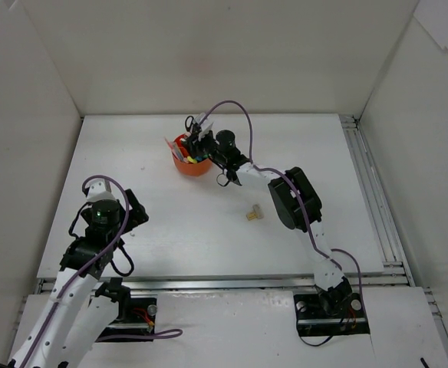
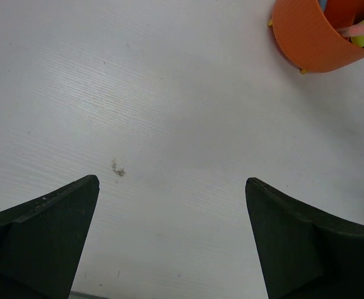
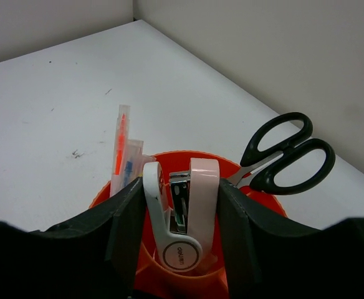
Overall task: Sort the stationery into containers
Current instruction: Place the stationery in the storage box, then pick up the stationery from the center of the board.
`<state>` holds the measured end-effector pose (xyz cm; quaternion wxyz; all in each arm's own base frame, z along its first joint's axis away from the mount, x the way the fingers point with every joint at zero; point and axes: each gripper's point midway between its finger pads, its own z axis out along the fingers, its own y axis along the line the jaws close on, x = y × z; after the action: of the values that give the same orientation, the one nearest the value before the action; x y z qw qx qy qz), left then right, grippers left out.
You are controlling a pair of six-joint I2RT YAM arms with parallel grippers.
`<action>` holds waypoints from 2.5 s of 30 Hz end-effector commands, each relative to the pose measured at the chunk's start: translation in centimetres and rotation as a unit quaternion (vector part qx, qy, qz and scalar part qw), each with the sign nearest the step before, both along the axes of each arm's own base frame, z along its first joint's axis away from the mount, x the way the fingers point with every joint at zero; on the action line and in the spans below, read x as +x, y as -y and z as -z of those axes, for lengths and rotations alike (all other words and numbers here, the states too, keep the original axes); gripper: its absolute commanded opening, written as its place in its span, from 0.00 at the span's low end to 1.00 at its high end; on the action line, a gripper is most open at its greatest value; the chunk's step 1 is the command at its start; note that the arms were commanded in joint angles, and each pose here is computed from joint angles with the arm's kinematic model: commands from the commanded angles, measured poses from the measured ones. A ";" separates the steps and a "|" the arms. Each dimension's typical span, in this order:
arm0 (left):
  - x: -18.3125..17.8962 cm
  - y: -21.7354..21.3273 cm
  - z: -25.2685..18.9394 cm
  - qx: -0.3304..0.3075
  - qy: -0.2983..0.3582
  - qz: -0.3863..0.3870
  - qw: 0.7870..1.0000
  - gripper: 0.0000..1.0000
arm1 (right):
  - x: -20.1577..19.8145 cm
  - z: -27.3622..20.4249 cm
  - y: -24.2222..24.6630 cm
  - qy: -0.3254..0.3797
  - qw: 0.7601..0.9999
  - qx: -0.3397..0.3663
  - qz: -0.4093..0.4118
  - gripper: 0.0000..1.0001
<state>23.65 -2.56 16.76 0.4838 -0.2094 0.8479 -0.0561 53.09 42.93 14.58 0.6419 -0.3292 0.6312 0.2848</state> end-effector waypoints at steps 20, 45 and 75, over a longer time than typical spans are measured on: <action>0.6 1.0 -3.7 -0.027 0.054 0.019 0.998 0.99 | -5.3 -17.3 4.2 0.100 0.991 0.092 0.013 0.98; 1.6 4.7 -2.9 -0.059 0.039 0.107 0.992 1.00 | -19.2 8.7 26.7 -0.415 0.821 -0.175 0.351 0.97; 2.5 4.4 -2.6 -0.041 0.037 0.102 0.993 0.99 | -16.1 7.1 22.5 -0.412 0.857 -0.154 0.269 0.01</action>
<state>24.76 -6.78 17.29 0.4623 -0.1478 0.8627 -0.1420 33.10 18.17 1.46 0.2303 -0.0696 0.9683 0.0671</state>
